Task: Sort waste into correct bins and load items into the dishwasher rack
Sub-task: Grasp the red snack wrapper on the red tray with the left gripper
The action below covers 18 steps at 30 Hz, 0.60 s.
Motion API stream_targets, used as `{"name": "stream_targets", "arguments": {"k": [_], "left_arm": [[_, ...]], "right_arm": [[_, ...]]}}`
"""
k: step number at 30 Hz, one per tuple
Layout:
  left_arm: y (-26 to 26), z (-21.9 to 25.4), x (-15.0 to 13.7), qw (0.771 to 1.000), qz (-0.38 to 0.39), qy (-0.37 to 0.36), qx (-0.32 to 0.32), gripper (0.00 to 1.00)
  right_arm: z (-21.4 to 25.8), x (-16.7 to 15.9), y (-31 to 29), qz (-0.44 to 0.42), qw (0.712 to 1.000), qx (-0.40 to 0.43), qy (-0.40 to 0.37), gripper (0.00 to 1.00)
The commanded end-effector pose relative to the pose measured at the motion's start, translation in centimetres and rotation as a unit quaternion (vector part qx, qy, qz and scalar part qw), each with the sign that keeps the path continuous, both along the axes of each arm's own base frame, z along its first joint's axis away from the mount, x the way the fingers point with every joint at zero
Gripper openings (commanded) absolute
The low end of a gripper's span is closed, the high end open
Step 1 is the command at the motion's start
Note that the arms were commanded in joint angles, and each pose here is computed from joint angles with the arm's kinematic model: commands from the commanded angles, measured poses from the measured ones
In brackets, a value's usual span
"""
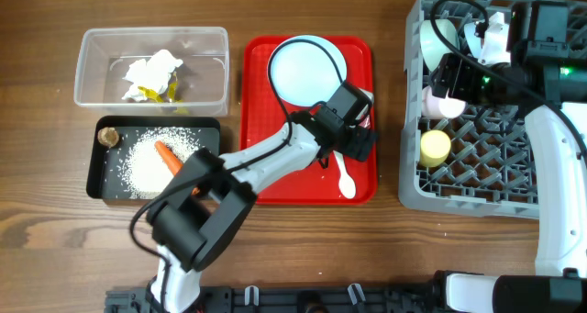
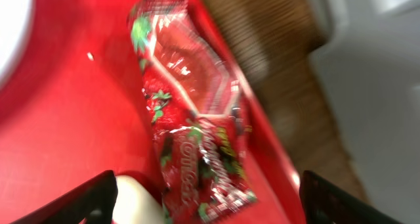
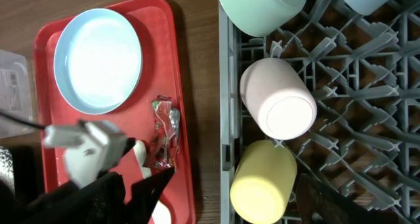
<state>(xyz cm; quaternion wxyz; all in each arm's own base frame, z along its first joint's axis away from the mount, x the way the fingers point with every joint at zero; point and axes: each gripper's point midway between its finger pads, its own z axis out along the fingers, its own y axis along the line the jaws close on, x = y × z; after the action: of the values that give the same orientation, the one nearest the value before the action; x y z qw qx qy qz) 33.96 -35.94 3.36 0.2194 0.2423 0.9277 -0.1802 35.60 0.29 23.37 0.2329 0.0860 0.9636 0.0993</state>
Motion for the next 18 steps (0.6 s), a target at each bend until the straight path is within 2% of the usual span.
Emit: {"name": "stream_targets", "arguments": {"k": [1,4,6,8,13,16,18], "left_arm": [[0.4,-2.3,1.0,1.0,0.009,-0.01,0.018,0.77],[0.2,-3.5,1.2,1.0,0.009,-0.009,0.018,0.61],[0.2,-3.7,1.3,1.0,0.009,-0.009,0.019,0.46],[0.1,-3.6,1.3,1.0,0.009,-0.009,0.018,0.37],[0.1,-3.6,1.3,1.0,0.009,-0.009,0.018,0.22],[0.2,-3.7,1.3,1.0,0.009,-0.009,0.018,0.05],[0.2,-3.6,1.3,1.0,0.009,-0.01,0.018,0.04]], "right_arm": [[0.6,0.1,0.4,0.015,1.0,0.0,-0.011,0.86],[0.6,0.1,0.4,0.018,1.0,-0.002,-0.011,0.86],[0.6,0.1,0.4,0.02,1.0,-0.003,-0.011,0.86],[0.6,0.1,0.4,0.02,1.0,-0.003,-0.011,0.86],[0.6,0.1,0.4,0.021,1.0,-0.004,-0.011,0.86],[0.6,0.1,0.4,0.021,1.0,-0.004,-0.011,0.86],[0.6,0.1,0.3,0.02,1.0,-0.006,-0.011,0.86]]}}
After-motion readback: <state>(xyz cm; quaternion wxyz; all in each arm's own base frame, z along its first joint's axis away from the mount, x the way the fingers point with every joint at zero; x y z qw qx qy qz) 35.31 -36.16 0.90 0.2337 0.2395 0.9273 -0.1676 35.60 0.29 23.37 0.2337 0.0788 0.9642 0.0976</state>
